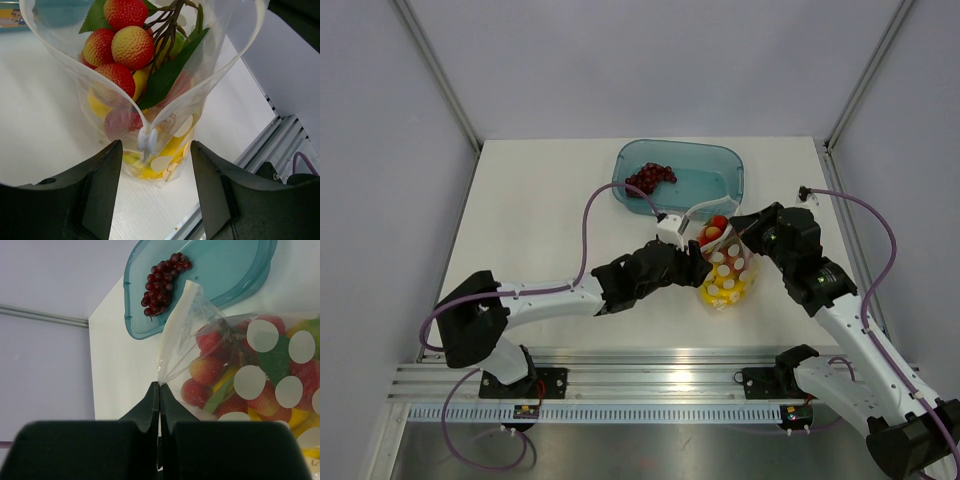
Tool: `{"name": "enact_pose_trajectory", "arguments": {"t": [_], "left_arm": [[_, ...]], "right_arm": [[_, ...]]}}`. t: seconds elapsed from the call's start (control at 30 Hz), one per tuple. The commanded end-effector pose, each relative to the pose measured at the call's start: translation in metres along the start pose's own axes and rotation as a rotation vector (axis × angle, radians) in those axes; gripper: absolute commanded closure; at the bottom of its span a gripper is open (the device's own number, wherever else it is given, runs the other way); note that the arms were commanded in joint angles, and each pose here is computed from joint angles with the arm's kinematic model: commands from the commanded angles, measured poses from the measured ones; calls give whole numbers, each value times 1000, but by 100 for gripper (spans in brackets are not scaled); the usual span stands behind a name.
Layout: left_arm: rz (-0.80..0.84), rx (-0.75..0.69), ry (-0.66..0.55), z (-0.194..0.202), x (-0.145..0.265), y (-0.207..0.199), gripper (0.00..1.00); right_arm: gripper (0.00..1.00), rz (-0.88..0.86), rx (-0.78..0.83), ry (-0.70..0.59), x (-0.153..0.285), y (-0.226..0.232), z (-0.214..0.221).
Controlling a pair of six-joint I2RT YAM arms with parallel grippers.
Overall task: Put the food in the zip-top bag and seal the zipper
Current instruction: Zip the zipper food storage bag at the center of the board.
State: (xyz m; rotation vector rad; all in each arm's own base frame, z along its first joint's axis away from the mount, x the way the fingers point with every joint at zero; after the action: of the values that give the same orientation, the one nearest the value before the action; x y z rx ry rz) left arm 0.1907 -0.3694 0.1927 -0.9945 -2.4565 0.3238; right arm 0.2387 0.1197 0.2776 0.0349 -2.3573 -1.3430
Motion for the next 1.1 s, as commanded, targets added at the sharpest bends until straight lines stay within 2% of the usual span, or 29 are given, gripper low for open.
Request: {"name": "enact_pose_trajectory", "arguments": {"t": [0.0,0.23,0.27,0.37,0.43,0.53,0.57,0.67,0.7,0.73,0.83,0.9,1.07], "left_arm": [[58,32,-86,-26,-6,-16,42],[38,15,-78,-27,-14,-16,57],[36,15,-82,-29,-15,-16,64],[17,6,-75,-33,-17,-16,79],[-4,-1,-67,-35,-17,-13,99],[-13,-6,-79,-41,-13,-9,100],[-9,-7,-103,-50,-7,-7,100],[42,-41,-136,-66,5,0,100],[126,-60,-114,-68,8,-5,100],[174,-76,-106,-73,10,-6,100],[354,-148,-47,-87,13,-9,100],[445,-199,-4,-92,13,-4,100],[608,-270,10,-111,21,15,100]], "right_arm": [[100,-84,-35,-53,1,18,-9],[100,-84,-38,-41,1,16,-7],[100,-83,-38,-44,2,15,-7],[100,-77,-36,-43,3,13,-7],[100,-71,-35,-42,4,11,-6],[99,-52,-27,-38,6,6,-5],[96,-48,-18,-37,8,5,-5],[67,-22,37,-38,15,0,-6],[52,-2,61,-33,20,-4,-7],[46,2,115,-44,24,-2,-11],[35,50,252,-62,39,-2,-23],[31,66,364,-64,49,4,-32],[27,60,537,-53,67,19,-47]]}}
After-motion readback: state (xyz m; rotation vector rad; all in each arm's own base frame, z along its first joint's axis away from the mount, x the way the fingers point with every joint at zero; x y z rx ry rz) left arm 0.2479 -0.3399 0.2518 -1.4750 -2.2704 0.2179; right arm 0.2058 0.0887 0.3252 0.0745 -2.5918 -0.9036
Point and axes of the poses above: each gripper's point midway between its finger pads, its own x axis back along the fingers, its own y axis along the line the jaws close on, z = x × y, the point moved 6 cm from there along x, back along the fingers, and after that the axes turned 7 degrees about -x, right-handed, at the moved point
